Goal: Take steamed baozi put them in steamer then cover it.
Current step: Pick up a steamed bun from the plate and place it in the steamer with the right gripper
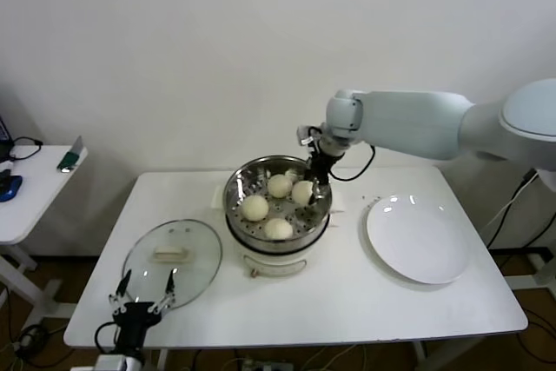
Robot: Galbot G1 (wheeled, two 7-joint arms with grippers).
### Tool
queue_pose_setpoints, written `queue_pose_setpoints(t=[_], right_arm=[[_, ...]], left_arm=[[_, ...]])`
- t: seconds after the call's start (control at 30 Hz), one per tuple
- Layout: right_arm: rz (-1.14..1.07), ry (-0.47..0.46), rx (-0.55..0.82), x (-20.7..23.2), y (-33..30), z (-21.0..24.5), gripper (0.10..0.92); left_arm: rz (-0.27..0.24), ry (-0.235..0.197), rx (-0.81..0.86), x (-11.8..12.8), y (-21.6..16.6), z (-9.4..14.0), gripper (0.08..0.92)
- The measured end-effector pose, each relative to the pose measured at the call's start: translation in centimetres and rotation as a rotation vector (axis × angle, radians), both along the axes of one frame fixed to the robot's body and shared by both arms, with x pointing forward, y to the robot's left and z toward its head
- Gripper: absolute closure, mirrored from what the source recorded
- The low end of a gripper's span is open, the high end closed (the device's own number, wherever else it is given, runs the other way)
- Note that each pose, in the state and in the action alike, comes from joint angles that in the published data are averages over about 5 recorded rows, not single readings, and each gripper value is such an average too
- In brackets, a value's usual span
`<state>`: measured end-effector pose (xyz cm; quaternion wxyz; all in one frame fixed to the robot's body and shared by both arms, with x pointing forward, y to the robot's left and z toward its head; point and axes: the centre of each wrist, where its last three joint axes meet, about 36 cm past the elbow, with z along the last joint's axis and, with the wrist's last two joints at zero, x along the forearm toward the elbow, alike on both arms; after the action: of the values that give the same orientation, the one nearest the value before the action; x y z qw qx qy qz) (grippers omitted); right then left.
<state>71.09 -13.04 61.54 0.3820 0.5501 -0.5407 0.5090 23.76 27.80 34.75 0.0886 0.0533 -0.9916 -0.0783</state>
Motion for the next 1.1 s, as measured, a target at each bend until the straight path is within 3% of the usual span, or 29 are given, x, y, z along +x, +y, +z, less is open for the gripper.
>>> queue_pose_setpoints(t=[0.27, 0.47, 0.6, 1.1], right_arm=[[-0.001, 0.012, -0.021, 0.1, 0.8, -2.1, 0.319], [-0.004, 0.012, -0.025, 0.3, 1.1, -2.3, 0.217], [0.001, 0.022, -0.03, 0.2, 1.1, -2.2, 0.201], [-0.026, 0.003, 0.071, 0.7, -3.1, 3.0, 0.2]], left_arm=[[0.004, 0.007, -0.002, -0.4, 0.1, -0.3, 0.177], [0.006, 0.003, -0.003, -0.3, 0.1, -0.2, 0.177], [0.007, 0.006, -0.002, -0.4, 0.2, -0.3, 0.177], [0.007, 0.01, 0.007, -0.8, 0.4, -0.2, 0.177]])
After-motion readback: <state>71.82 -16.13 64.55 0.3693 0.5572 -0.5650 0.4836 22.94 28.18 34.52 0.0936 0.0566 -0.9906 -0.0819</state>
